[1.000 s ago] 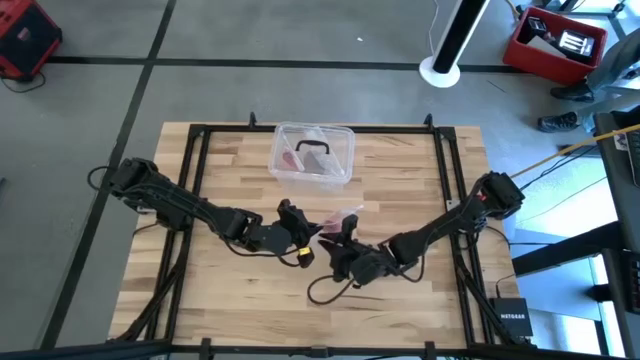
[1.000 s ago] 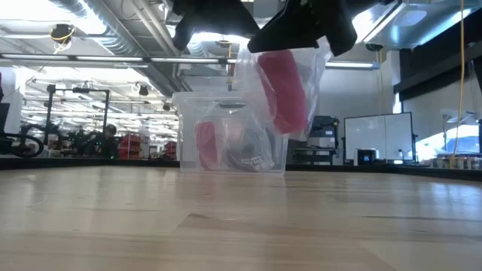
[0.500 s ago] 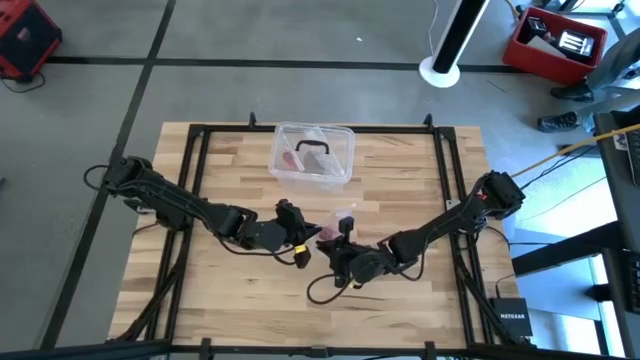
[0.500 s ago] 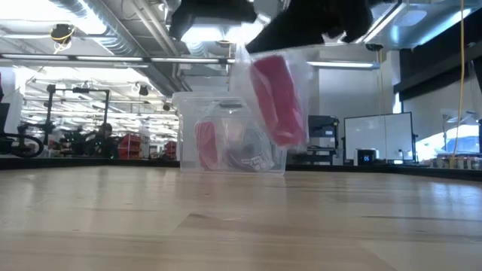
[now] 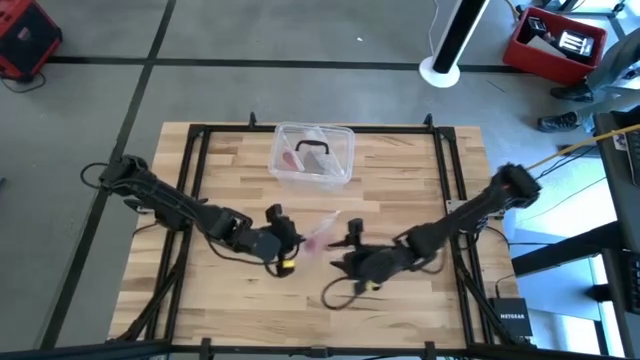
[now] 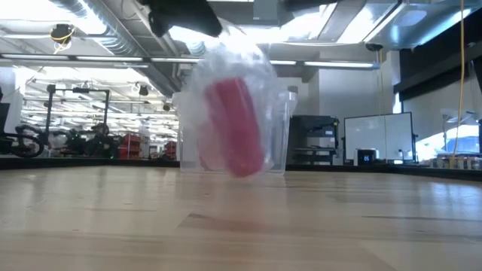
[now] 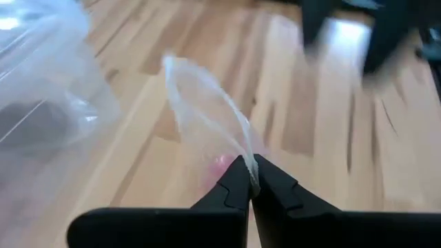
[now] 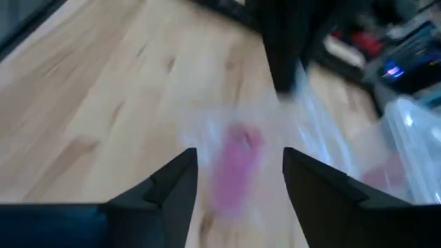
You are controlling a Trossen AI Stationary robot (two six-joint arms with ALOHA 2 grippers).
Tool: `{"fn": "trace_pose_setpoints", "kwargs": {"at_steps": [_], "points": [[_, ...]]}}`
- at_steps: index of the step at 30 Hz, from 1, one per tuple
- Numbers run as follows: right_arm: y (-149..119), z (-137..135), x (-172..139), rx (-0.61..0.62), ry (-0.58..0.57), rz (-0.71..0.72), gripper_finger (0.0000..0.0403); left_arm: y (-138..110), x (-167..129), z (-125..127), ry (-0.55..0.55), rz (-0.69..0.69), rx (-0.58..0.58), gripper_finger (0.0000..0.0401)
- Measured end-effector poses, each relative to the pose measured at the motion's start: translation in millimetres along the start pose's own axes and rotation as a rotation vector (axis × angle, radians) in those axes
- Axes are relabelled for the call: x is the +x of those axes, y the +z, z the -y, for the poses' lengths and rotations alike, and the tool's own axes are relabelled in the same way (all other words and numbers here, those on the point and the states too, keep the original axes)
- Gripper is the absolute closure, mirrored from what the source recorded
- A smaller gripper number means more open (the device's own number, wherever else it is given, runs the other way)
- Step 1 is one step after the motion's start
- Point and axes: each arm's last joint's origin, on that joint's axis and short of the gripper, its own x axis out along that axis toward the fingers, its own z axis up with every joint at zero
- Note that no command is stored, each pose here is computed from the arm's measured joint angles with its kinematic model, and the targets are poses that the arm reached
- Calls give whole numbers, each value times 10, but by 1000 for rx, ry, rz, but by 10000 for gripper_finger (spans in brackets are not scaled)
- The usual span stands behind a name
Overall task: Roll bandage
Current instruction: Close the transparent zip bag
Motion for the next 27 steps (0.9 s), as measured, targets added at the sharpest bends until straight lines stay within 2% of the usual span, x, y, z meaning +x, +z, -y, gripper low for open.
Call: {"fn": "trace_pose_setpoints", "kwargs": {"at_steps": [4, 9, 13, 17, 22, 27], "points": [[-118, 185, -362, 71, 81, -109, 181, -56, -67, 103, -37, -8, 146, 400], [-468, 282, -583, 209, 83, -91, 191, -92, -114, 175, -62, -3, 263, 400], [-741, 217, -530, 329, 106, 41, 201, -88, -121, 191, -69, 8, 285, 400], [-978, 122, -389, 378, 111, 124, 207, -67, -120, 202, -76, 30, 298, 400], [-1162, 153, -218, 408, 64, 228, 223, -34, -121, 220, -88, 64, 282, 400], [-1176, 193, -86, 422, 145, 312, 259, -34, -118, 222, -88, 65, 281, 400]]}}
